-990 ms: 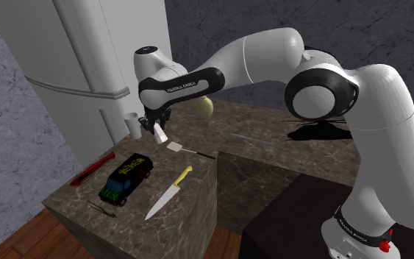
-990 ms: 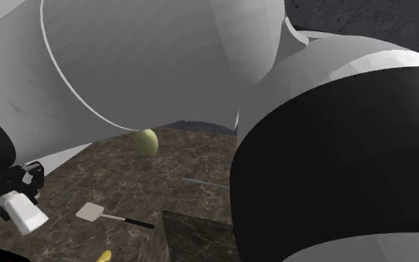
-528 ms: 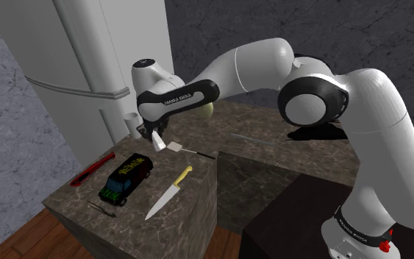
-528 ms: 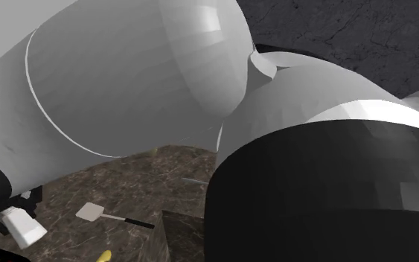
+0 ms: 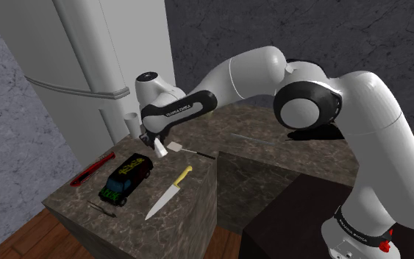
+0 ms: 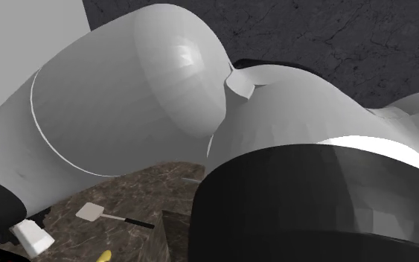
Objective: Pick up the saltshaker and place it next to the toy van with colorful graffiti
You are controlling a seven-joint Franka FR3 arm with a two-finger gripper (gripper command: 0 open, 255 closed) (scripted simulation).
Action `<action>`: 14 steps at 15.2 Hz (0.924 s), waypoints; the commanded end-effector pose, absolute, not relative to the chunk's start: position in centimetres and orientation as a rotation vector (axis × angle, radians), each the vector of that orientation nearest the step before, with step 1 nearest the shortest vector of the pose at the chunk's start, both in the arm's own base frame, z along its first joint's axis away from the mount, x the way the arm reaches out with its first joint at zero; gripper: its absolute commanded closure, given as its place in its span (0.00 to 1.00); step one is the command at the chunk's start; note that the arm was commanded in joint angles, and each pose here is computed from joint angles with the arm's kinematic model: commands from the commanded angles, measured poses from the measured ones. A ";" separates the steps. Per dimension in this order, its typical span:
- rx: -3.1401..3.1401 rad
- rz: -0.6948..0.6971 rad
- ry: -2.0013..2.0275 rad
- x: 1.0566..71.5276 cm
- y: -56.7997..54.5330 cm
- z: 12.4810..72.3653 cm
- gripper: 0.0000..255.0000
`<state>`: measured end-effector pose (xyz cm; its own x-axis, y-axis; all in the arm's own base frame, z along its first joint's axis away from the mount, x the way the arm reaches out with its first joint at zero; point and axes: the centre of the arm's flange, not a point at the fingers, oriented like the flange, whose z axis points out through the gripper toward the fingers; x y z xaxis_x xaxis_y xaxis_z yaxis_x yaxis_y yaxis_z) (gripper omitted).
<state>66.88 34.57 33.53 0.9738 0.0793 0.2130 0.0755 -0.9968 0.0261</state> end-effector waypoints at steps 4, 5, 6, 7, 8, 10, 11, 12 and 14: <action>3.104 0.337 0.122 66.8 34.7 31.0 1.00; 3.104 0.337 0.122 66.8 34.7 30.4 1.00; 3.104 0.337 0.122 66.8 34.7 29.9 1.00; 3.104 0.337 0.122 66.8 34.7 29.4 1.00; 3.104 0.337 0.122 66.8 34.7 28.9 1.00; 3.104 0.337 0.122 66.8 34.7 27.8 1.00; 3.104 0.337 0.122 66.8 34.7 27.3 1.00; 3.104 0.337 0.122 66.8 34.7 26.7 1.00; 3.104 0.337 0.122 66.8 34.7 25.7 1.00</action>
